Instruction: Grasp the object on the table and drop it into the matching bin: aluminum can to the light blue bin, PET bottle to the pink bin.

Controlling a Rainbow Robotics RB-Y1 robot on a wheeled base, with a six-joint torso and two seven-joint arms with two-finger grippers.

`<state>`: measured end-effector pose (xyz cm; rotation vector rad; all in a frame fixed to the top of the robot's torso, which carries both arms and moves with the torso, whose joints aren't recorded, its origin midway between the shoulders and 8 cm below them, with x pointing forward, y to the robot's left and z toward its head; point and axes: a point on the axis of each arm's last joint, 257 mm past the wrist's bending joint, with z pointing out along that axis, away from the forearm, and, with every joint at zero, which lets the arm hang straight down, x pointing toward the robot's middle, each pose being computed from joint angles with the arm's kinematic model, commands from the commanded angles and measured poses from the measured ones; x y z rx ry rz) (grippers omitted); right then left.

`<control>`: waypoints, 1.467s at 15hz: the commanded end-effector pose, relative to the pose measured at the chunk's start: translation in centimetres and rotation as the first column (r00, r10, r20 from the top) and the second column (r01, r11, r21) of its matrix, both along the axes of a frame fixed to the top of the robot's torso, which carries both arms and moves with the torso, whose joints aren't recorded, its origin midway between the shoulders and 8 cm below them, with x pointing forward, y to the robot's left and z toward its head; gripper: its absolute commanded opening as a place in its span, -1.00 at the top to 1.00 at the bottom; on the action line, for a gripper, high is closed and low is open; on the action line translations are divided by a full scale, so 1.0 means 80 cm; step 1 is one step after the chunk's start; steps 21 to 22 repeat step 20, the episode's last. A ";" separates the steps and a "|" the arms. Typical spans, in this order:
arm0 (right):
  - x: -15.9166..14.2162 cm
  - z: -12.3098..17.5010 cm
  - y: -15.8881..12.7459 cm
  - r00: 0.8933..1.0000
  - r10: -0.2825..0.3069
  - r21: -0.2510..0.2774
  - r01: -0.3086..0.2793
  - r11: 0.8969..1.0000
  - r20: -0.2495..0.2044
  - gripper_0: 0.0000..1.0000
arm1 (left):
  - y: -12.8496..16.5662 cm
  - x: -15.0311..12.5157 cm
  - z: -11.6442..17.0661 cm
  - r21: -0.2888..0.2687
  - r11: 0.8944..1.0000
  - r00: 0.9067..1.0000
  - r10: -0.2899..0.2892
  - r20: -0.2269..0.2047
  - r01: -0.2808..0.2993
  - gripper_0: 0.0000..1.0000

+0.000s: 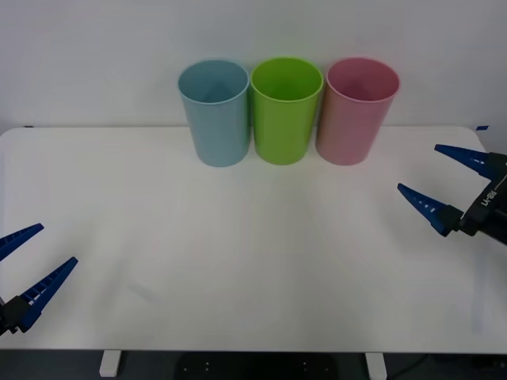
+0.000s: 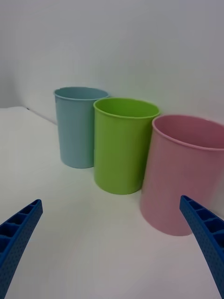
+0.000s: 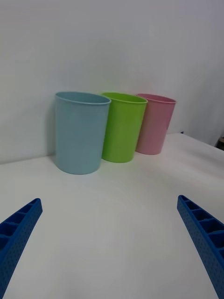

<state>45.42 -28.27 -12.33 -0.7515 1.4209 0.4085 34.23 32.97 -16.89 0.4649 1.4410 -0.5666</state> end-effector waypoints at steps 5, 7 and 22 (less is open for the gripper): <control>-0.058 -0.021 0.005 0.995 0.100 0.029 -0.099 0.995 -0.022 -1.00 | 0.000 0.000 0.000 0.000 1.000 1.000 0.000 0.000 0.000 -1.00; -0.068 -0.027 0.010 0.993 0.119 0.036 -0.118 0.992 -0.026 -1.00 | 0.000 0.000 0.000 0.000 1.000 1.000 0.000 0.000 0.000 -1.00; -0.097 -0.050 0.023 0.988 0.141 0.033 -0.139 0.990 -0.059 -1.00 | 0.000 0.000 0.000 0.000 1.000 1.000 0.000 0.000 0.000 -1.00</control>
